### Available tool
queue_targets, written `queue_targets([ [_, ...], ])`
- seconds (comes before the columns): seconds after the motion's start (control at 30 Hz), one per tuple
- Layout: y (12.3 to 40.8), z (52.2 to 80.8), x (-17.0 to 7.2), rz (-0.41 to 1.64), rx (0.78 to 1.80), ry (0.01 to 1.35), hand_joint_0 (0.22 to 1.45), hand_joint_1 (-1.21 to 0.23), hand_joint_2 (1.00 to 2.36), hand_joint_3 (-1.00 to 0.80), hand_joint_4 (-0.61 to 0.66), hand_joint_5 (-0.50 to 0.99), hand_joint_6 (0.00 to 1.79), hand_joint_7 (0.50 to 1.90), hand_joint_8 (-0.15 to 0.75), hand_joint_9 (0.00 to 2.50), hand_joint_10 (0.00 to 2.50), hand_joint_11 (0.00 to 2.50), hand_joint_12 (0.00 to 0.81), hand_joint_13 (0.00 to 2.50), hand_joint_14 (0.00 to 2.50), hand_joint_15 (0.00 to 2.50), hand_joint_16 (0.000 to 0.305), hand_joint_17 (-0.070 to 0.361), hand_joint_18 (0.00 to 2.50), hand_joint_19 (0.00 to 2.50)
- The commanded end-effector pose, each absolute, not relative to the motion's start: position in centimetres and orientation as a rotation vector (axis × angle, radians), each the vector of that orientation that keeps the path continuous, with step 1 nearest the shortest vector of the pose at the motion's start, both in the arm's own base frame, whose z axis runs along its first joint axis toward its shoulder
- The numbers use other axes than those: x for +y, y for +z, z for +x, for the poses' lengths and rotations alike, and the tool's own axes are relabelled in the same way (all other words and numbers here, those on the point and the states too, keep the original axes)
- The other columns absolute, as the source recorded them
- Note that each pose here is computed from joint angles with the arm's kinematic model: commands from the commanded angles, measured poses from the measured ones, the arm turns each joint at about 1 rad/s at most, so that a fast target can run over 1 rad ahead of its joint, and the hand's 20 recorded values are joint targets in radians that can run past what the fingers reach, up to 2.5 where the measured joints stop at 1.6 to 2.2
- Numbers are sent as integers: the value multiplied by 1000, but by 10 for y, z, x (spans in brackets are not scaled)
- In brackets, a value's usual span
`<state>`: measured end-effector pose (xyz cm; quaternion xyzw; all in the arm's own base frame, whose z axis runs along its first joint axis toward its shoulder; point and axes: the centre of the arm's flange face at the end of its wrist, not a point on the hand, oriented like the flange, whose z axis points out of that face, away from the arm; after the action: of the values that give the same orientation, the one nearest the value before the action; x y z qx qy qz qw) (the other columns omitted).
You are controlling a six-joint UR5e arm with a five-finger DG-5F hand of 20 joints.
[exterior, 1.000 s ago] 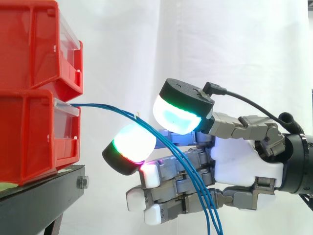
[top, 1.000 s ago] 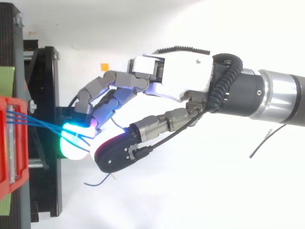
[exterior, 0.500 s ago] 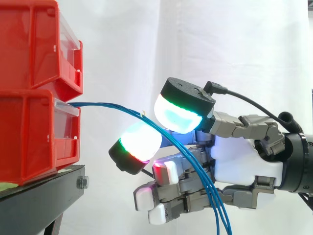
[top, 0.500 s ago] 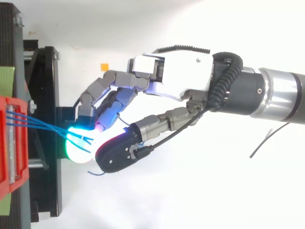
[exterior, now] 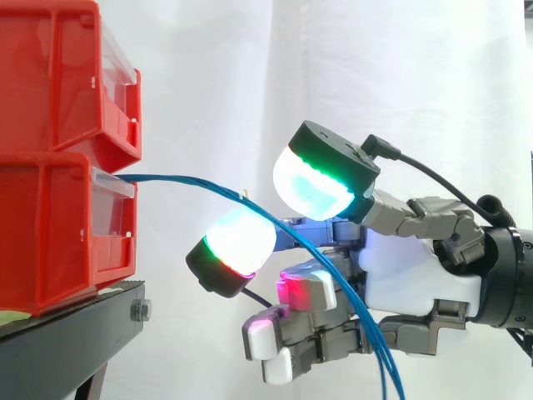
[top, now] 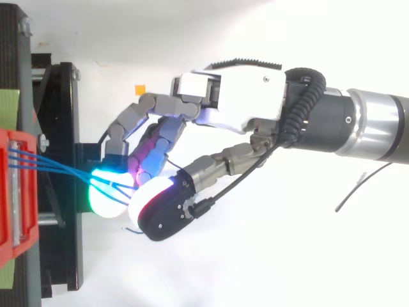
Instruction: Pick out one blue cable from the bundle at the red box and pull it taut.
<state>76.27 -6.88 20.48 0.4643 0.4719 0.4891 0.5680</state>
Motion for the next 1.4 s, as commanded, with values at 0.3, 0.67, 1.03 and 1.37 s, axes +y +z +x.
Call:
queue_targets([
  [0.3, 206, 763, -69, 1084, 1112, 1156, 630, -803, 1018, -243, -115, -111, 962, 841, 213, 1270, 27, 1006, 327, 981, 24, 621, 39, 88, 760, 613],
  [0.67, 206, 763, -68, 1065, 1141, 1190, 708, -832, 1011, -369, -176, -129, 974, 885, 219, 1257, 28, 1015, 327, 1007, 23, 642, 39, 88, 800, 607],
  [1.03, 209, 763, -70, 1052, 1165, 1208, 643, -829, 1000, -500, -67, -120, 954, 812, 221, 1305, 29, 1023, 327, 1030, 25, 650, 39, 87, 812, 629],
  [1.37, 210, 763, -74, 1058, 1189, 1206, 533, -663, 1000, -500, 39, -110, 884, 768, 230, 1294, 27, 961, 350, 1035, 22, 647, 43, 97, 826, 644],
])
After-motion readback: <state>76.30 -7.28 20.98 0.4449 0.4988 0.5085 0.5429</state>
